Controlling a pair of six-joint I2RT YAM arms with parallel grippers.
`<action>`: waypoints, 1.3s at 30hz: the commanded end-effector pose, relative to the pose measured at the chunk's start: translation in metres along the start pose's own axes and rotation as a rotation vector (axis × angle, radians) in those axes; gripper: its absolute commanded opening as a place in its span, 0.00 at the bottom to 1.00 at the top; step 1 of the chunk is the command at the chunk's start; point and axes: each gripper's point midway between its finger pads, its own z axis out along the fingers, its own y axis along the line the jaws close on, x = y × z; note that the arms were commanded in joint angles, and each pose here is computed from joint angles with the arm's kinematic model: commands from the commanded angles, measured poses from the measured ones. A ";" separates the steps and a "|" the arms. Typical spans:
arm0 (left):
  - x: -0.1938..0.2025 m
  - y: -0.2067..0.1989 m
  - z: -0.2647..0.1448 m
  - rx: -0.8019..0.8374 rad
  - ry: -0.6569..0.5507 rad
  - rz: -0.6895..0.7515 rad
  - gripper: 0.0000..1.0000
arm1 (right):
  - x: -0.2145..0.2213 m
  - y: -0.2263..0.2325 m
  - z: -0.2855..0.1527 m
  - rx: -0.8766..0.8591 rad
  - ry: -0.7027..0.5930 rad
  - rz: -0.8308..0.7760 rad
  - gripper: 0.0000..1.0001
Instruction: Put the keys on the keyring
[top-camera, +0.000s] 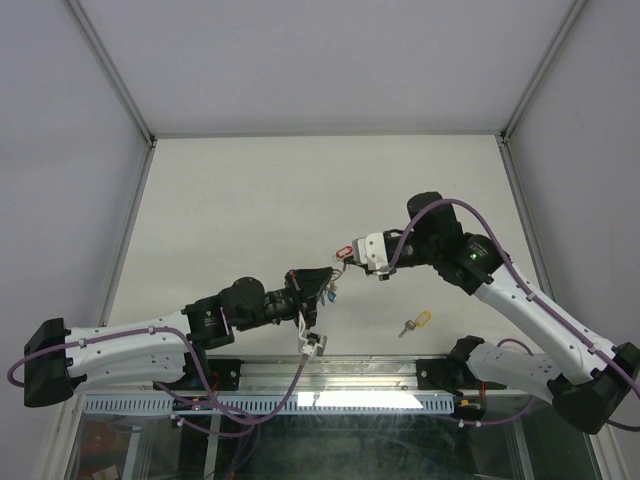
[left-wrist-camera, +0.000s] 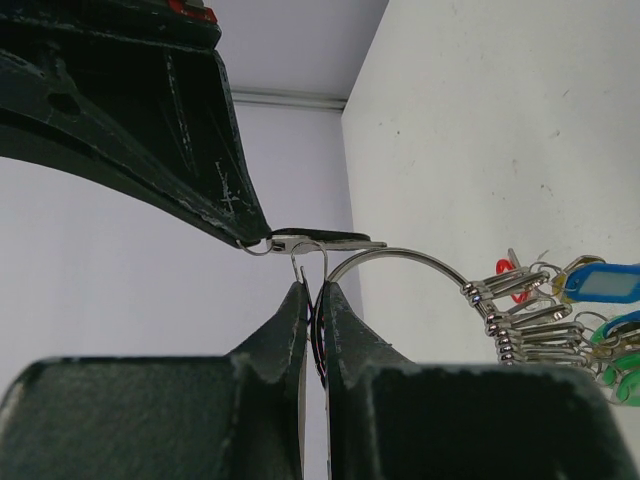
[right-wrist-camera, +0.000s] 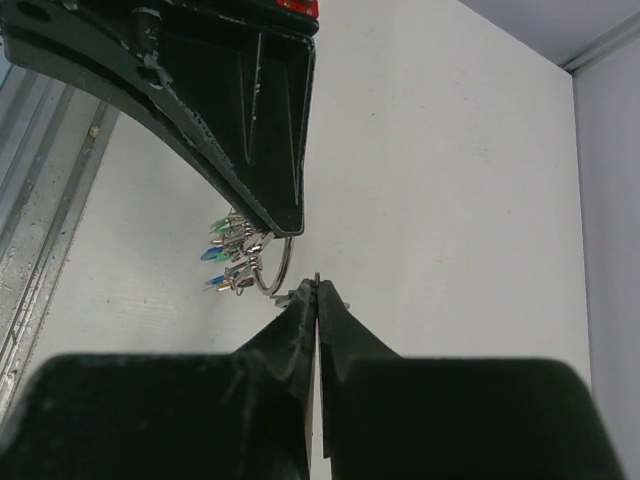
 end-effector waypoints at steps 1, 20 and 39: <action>-0.016 0.022 -0.003 -0.068 -0.066 0.005 0.00 | -0.017 -0.009 -0.004 0.015 0.002 -0.094 0.00; -0.019 0.019 -0.003 -0.042 -0.081 0.008 0.00 | -0.021 0.003 0.013 -0.076 0.031 -0.132 0.00; -0.023 0.020 -0.005 -0.038 -0.101 0.002 0.00 | -0.015 0.015 0.017 -0.149 0.081 -0.136 0.00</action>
